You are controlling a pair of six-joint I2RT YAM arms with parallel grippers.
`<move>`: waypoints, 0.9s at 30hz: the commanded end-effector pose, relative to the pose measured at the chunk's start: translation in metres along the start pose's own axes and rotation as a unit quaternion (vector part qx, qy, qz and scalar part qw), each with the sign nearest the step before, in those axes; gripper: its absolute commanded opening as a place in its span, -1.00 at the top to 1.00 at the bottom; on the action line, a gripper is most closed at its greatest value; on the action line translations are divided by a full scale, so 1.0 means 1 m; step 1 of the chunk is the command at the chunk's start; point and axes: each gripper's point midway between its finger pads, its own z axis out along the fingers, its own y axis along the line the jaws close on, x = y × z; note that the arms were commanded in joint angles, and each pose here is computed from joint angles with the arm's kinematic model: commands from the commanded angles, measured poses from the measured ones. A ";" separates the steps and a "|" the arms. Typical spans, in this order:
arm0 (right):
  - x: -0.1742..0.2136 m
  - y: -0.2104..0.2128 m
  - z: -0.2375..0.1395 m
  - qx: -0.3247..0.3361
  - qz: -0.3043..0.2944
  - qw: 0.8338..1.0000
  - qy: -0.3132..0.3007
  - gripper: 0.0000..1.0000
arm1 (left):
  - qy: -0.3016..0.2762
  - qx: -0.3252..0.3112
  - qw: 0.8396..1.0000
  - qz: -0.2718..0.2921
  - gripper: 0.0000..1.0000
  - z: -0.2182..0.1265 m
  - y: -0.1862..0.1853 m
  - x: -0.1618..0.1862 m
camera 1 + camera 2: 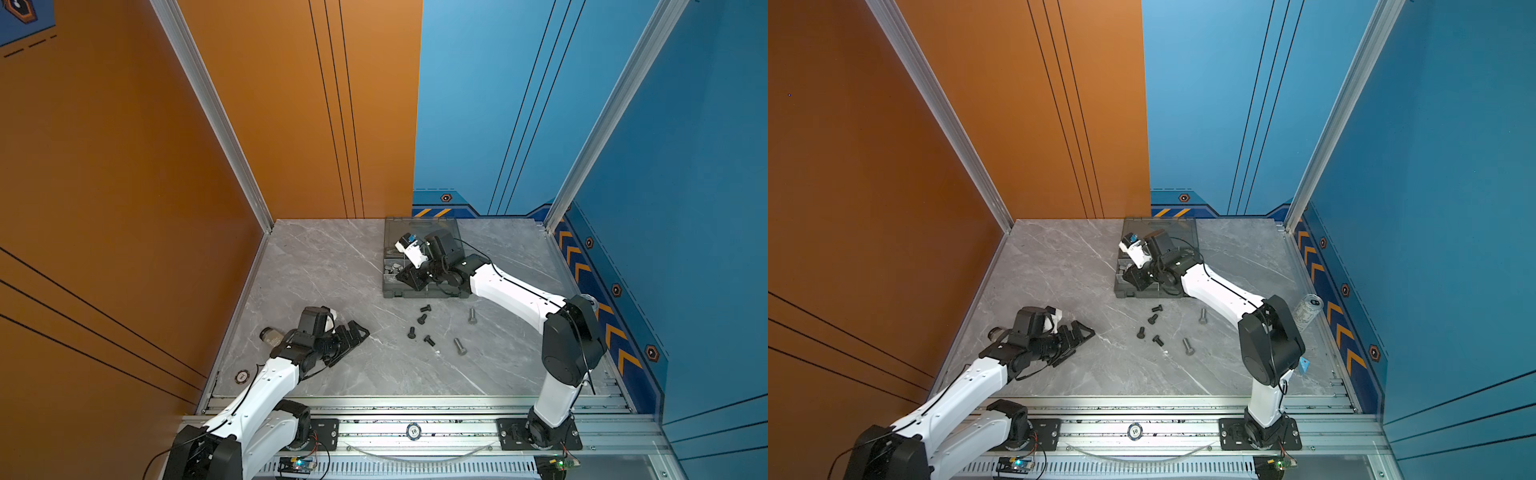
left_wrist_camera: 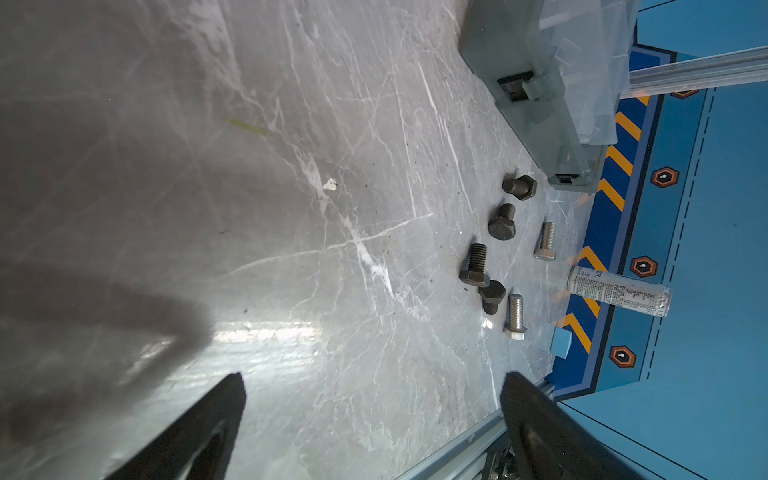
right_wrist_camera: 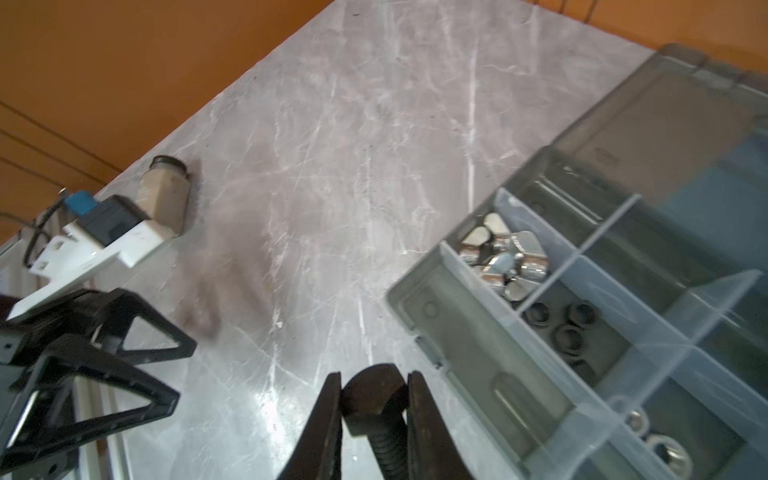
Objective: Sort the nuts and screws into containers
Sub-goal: 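Carry the black bolt with the right gripper over the organizer, then open the right gripper to drop the bolt into the nearest compartment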
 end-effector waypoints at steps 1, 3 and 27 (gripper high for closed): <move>-0.006 -0.032 0.002 0.047 0.027 0.999 0.002 1.00 | 0.009 0.012 1.000 0.001 -0.95 0.001 -0.005 0.002; -0.003 -0.046 0.005 0.063 0.037 0.997 0.011 1.00 | 0.010 0.011 1.000 0.001 -0.95 0.001 -0.006 0.002; 0.061 -0.066 0.056 0.081 0.066 0.990 0.095 1.00 | 0.009 0.014 1.000 0.005 -0.95 0.001 -0.011 0.001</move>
